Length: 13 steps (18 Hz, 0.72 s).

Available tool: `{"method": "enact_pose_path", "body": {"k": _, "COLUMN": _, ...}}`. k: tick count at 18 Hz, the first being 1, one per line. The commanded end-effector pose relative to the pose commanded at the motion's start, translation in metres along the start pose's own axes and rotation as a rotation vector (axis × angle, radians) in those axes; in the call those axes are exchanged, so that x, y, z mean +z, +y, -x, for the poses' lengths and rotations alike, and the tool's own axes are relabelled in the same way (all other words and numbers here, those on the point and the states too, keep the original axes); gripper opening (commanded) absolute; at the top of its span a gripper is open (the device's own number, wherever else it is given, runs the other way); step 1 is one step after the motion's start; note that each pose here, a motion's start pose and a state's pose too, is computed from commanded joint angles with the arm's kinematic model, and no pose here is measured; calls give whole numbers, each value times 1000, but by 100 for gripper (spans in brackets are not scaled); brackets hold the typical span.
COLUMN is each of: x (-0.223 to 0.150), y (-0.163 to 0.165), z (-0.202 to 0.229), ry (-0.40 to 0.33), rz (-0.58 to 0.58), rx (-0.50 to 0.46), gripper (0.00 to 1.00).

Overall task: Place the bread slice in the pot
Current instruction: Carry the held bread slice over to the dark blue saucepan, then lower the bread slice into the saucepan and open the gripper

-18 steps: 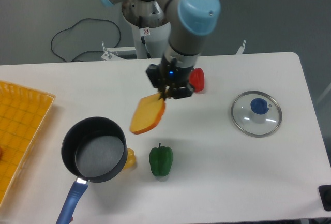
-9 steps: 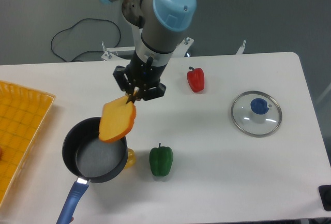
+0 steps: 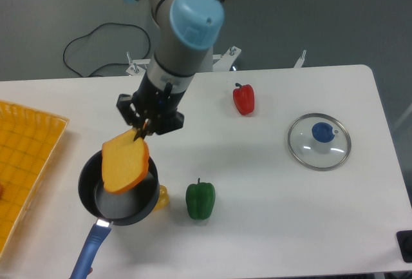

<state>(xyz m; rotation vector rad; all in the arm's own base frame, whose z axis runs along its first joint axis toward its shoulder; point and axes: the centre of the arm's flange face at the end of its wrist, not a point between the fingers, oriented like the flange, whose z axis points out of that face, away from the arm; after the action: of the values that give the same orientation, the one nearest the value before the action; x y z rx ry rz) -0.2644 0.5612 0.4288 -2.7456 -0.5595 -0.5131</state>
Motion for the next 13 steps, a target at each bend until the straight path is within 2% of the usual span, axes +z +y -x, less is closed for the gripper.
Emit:
{"method": "enact_pose_path", "body": {"k": 8, "x": 20, "y": -4, "z": -4, "ry": 7, "rz": 27, "rx": 10, "gripper": 0}}
{"method": "enact_pose_path", "body": {"k": 13, "x": 20, "y": -4, "z": -4, "ry": 4, "rz": 22, "rx": 19, "gripper": 0}}
